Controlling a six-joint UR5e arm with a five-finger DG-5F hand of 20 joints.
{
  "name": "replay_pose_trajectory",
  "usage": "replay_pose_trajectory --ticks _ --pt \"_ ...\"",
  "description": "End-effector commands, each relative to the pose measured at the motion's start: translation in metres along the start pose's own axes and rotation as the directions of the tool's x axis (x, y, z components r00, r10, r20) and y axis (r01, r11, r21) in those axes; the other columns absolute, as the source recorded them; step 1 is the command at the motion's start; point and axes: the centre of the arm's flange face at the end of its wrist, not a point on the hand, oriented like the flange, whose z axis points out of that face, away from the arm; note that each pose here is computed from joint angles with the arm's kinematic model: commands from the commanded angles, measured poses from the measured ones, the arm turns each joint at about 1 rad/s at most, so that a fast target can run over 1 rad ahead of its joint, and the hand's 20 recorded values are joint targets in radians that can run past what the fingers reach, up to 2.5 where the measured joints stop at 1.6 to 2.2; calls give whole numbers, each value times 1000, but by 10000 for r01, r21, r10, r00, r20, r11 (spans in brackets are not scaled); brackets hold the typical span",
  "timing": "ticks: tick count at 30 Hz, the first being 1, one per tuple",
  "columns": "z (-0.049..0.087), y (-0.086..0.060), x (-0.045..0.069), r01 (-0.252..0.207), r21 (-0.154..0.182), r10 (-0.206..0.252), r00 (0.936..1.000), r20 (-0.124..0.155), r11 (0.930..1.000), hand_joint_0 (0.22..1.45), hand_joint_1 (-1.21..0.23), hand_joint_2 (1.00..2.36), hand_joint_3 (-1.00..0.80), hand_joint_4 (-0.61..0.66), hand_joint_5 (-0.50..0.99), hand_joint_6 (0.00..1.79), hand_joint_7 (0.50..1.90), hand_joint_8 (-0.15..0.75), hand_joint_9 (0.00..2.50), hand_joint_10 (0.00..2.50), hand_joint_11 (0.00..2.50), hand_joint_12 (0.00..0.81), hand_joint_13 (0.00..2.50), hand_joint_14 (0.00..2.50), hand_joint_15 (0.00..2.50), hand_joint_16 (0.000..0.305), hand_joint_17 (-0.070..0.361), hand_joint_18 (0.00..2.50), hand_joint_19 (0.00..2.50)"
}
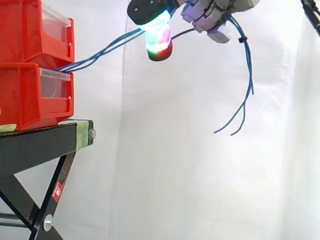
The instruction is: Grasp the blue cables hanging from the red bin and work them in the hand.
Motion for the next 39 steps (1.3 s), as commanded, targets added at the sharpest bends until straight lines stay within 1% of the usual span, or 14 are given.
replay_pose_trajectory --ticks 1,2,3,4,7,10,11,14,15,19,23,28,32,39 --pt "3 -4 8 -23 -163 25 9999 115 9999 864 -667 1015 167 189 427 505 1339 519 1736 2500 2500 771 2085 2500 2010 244 183 2500 763" --pt "5 -6 12 2 -275 4 9998 207 9996 869 -665 1014 178 192 435 465 1353 519 1736 2500 2500 771 2085 2500 2010 244 183 2500 763" --pt "5 -6 12 2 -275 4 9998 207 9996 881 -660 1012 210 203 453 384 1371 519 1736 2500 2500 771 2085 2500 2010 244 183 2500 763" --pt "6 -4 12 -15 -370 25 9996 281 9993 903 -655 1007 263 216 467 299 1405 519 1736 2500 2500 771 2085 2500 2010 244 183 2500 763" --pt "8 -1 11 69 -573 -44 9990 438 9983 940 -646 1003 302 226 482 220 1429 519 1736 2500 2500 771 2085 2500 2010 244 183 2500 763" --pt "9 2 13 420 -791 -393 9986 354 9960 943 -637 1003 293 241 478 183 1453 519 1736 2500 2500 771 2085 2500 2010 244 183 2500 763" --pt "9 1 14 515 -796 -491 9983 324 9955 943 -635 1003 285 247 476 179 1452 519 1736 2500 2500 771 2085 2500 2010 244 183 2500 763" --pt "9 2 14 690 -845 -666 9973 308 9940 892 -638 1005 156 285 464 158 1436 519 1736 2500 2500 771 2085 2500 2010 244 183 2500 763" --pt "9 2 14 736 -855 -712 9970 302 9936 853 -631 1014 -59 286 456 149 1451 519 1736 2500 2500 771 2085 2500 2010 244 183 2500 763" --pt "10 1 13 780 -842 -756 9966 315 9934 814 -604 1019 -306 272 436 142 1458 519 1736 2500 2500 771 2085 2500 2010 244 183 2500 763" --pt "9 2 14 797 -854 -773 9965 308 9932 804 -600 1021 -431 243 426 128 1488 519 1736 2500 2500 771 2085 2500 2010 244 183 2500 763" --pt "10 1 13 804 -833 -781 9965 307 9933 802 -604 1019 -486 254 425 146 1479 519 1736 2500 2500 771 2085 2500 2010 244 183 2500 763" --pt "10 1 13 813 -825 -791 9964 298 9933 802 -611 1016 -608 262 425 166 1470 519 1736 2500 2500 771 2085 2500 2010 244 183 2500 763" --pt "10 1 13 809 -828 -785 9964 326 9933 793 -625 1012 -710 259 439 175 1462 519 1736 2500 2500 771 2085 2500 2010 244 183 2500 763"
